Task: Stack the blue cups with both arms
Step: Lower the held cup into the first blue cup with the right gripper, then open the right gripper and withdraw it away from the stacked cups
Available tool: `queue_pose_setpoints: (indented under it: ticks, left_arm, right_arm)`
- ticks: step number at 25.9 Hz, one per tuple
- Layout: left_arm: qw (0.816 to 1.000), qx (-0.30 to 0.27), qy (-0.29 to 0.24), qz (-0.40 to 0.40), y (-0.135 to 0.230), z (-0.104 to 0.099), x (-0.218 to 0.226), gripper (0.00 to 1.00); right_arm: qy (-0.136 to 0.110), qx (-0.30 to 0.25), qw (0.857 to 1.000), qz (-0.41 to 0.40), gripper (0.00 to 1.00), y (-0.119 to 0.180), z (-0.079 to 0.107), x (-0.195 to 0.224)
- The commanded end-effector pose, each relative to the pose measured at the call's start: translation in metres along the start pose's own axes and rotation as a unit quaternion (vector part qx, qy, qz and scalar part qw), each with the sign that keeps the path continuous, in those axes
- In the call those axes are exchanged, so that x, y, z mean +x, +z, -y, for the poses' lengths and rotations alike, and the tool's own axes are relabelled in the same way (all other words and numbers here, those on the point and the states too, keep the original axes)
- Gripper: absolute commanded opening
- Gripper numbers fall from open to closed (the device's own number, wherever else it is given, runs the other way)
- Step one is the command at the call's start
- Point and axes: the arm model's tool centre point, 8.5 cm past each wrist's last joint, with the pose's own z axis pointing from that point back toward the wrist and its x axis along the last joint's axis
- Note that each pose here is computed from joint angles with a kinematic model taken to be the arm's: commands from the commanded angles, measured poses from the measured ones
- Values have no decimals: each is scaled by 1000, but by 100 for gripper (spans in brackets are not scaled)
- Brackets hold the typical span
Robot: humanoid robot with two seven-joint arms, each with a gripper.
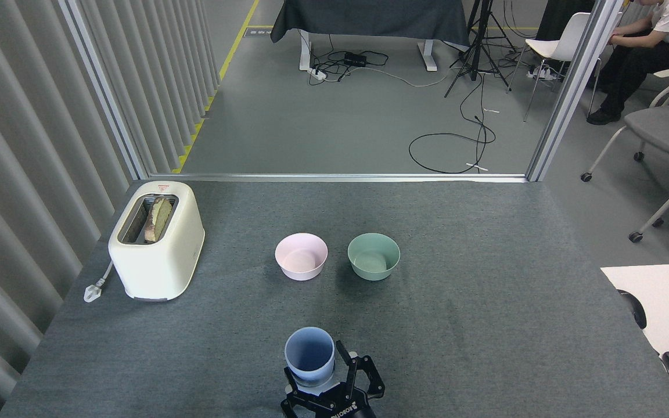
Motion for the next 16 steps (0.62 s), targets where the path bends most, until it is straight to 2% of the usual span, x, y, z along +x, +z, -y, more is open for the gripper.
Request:
queue_pose_setpoints:
  ticks: [1, 7, 10, 12, 15, 16]
  left_arm:
    - [1000, 0, -1, -1, 1, 0, -1, 100]
    - [1000, -1, -1, -1, 2, 1, -1, 100]
    - [1000, 0, -1, 0, 1, 0, -1, 100]
    - [1000, -1, -1, 0, 2, 0, -1, 100]
    - [1000, -1, -1, 1, 2, 0, -1, 100]
    - [1000, 0, -1, 1, 1, 0, 0, 100]
  right_arm:
    - [1, -38, 999, 1, 100, -1, 11, -1]
    - [2, -146, 989, -19, 100, -7, 63, -14]
    - [-39, -181, 979, -83, 100, 1, 83, -60]
    - [-54, -181, 974, -127, 100, 13, 81, -96]
    - [-22, -149, 977, -151, 100, 50, 59, -150]
    - [-20, -122, 982, -146, 100, 71, 41, -157]
